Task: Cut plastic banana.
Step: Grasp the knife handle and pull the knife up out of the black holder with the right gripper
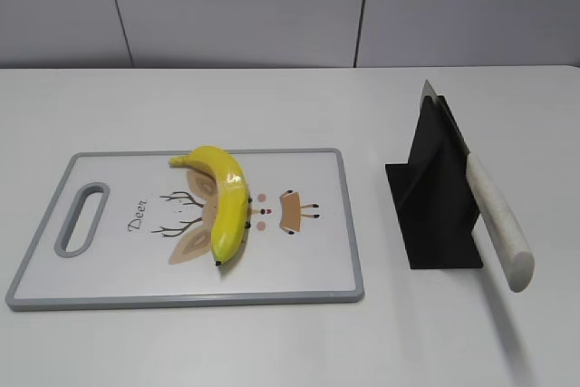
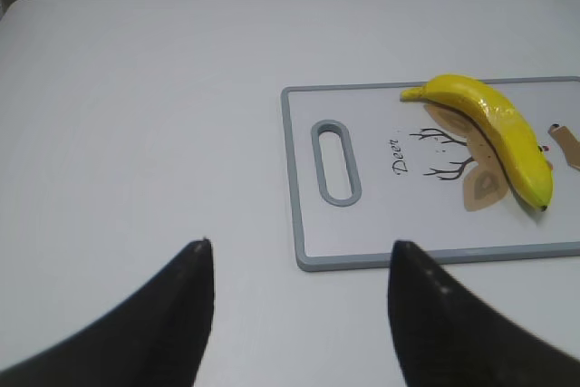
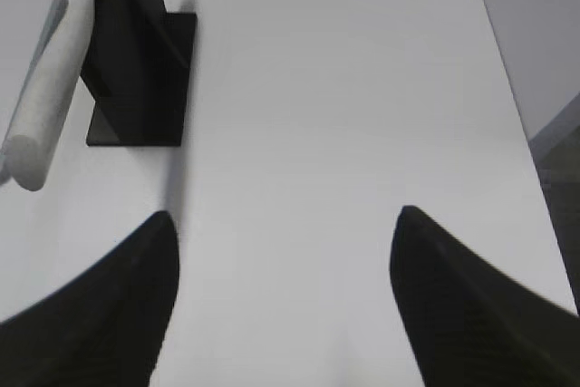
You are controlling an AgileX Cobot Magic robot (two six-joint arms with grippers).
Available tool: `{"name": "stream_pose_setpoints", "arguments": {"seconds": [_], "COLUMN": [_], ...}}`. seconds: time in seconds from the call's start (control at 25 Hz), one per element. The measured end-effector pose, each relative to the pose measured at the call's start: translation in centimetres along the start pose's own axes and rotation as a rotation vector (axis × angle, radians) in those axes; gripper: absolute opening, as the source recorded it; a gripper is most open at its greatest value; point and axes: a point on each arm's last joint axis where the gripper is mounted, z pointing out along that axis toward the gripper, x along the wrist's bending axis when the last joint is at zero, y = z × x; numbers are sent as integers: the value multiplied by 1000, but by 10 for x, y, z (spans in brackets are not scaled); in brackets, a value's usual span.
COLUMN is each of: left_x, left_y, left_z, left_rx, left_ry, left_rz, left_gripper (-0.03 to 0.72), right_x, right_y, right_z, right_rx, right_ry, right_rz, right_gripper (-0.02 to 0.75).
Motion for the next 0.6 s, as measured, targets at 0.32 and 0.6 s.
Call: {"name": "stream_pose_setpoints", "arguments": {"seconds": [0.32,0.6], "left_x": [0,0], "left_y": [0,0], "left_z": [0,0], "left_rx": [0,0], "left_ry": [0,0], "left_rz": [0,0], "left_gripper": [582,582], "right_x": [2,19], "right_y": [53,79], "right_z": [26,66], "right_rx": [357,537], "right_ry": [-15,56], "right_rz": [6,-19], "right_gripper": [540,540]}}
